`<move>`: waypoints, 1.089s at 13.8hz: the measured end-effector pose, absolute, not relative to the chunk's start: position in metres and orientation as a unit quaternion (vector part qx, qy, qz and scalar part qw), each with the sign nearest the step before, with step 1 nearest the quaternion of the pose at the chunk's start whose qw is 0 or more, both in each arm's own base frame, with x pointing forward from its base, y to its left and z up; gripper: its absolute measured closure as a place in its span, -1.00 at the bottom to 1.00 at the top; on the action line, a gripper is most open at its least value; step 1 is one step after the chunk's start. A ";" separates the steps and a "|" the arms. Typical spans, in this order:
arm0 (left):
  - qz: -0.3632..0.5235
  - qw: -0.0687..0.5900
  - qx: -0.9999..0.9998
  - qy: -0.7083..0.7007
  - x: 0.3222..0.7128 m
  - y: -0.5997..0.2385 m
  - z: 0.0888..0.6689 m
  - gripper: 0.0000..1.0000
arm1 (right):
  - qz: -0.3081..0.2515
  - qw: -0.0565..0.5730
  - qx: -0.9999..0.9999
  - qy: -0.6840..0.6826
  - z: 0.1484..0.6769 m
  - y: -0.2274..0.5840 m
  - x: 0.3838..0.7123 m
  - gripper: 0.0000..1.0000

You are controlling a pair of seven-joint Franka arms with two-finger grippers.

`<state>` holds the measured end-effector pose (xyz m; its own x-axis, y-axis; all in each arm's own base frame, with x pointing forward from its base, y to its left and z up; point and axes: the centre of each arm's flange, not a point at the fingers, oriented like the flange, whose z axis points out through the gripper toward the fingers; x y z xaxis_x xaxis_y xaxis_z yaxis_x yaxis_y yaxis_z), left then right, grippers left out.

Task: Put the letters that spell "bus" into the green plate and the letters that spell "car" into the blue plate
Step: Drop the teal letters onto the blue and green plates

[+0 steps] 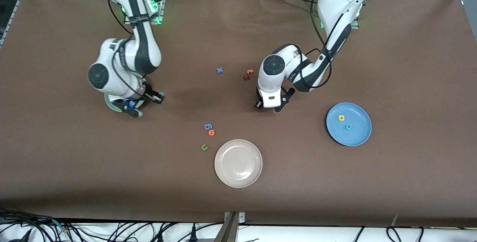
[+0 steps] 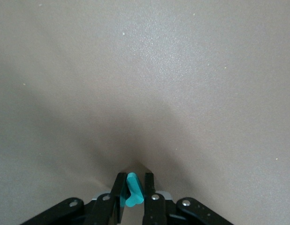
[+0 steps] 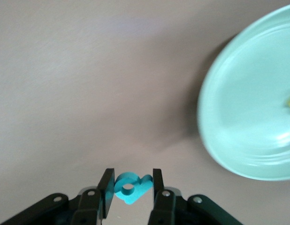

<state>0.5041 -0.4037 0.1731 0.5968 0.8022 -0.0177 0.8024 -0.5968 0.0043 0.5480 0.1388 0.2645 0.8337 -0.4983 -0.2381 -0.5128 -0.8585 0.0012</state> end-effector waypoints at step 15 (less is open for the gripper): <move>-0.011 -0.039 0.900 0.434 0.523 -0.393 0.187 0.71 | 0.145 -0.069 -0.943 0.292 0.207 0.047 0.515 0.26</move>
<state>0.5229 -0.3934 0.1865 0.6223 0.7826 0.0151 0.7810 -0.6194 -0.0798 0.5152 0.0469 0.2071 0.7880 -0.5699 -0.2328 -0.5299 -0.8204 0.2147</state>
